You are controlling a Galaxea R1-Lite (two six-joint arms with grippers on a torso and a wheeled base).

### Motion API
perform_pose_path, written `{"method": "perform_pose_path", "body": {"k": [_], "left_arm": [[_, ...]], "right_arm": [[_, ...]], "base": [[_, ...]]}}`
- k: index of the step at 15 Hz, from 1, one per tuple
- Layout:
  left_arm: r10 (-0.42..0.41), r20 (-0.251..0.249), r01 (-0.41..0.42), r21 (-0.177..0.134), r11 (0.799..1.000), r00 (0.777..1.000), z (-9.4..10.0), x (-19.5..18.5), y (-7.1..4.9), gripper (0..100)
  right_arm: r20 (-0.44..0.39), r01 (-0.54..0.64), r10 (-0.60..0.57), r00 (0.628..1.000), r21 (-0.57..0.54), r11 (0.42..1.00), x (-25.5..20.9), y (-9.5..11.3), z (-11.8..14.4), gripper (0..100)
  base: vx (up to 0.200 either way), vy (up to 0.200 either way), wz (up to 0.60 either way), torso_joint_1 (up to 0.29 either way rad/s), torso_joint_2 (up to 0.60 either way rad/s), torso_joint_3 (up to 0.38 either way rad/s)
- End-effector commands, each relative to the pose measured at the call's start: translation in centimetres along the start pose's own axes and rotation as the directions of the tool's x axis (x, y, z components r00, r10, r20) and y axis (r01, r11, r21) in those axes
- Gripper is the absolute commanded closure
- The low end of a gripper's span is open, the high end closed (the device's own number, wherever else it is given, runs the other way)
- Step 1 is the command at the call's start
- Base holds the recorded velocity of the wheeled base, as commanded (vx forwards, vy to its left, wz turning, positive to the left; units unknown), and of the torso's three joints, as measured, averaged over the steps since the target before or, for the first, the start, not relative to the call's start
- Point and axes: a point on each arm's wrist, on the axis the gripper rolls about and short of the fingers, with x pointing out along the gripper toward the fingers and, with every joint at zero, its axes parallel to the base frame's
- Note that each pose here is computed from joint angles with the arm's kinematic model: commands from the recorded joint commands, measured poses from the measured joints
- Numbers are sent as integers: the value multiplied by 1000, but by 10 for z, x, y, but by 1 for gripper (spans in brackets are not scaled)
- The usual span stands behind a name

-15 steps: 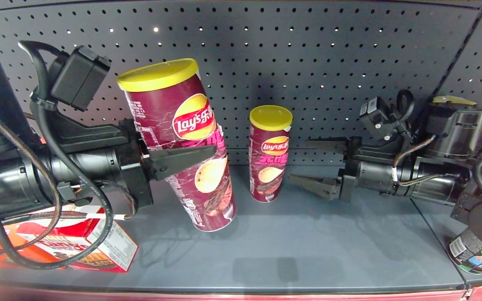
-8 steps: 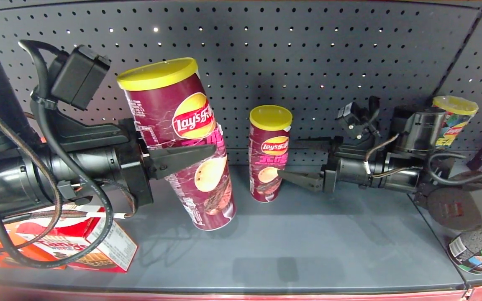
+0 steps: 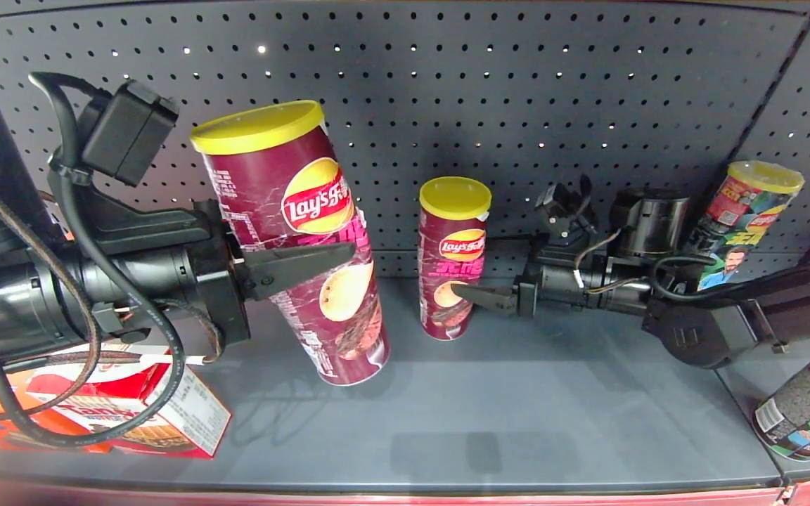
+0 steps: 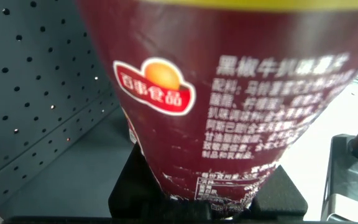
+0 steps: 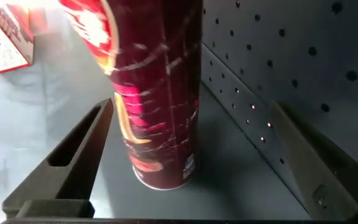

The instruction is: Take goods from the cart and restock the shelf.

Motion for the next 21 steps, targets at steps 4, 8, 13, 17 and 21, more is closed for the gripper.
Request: {"method": "perform_pose_path", "body": {"k": [4,8,13,17,21], "left_arm": [[3,-9,-3,-6,1000,1000,-3,2,2,100],[2,-13,-2,-10,1000,1000,-5,3,2,100],[3,-23,-4,-15,1000,1000,-8,5,4,100],[3,-27,-4,-18,1000,1000,-9,6,4,100],[3,-28,-4,-19,1000,1000,-9,6,5,100]], "right_arm": [[7,-45,45,999,3,999,15,-7,-12,0],[33,-97,97,995,-11,995,24,-9,-15,0],[43,-147,148,988,-12,989,35,-5,-23,0],[62,-209,210,976,-21,978,42,-4,-28,100],[63,-193,194,979,-20,981,42,-2,-27,100]], "base": [[0,0,0,0,0,0],[0,0,0,0,0,0],[0,0,0,0,0,0],[0,0,0,0,0,0],[0,0,0,0,0,0]]}}
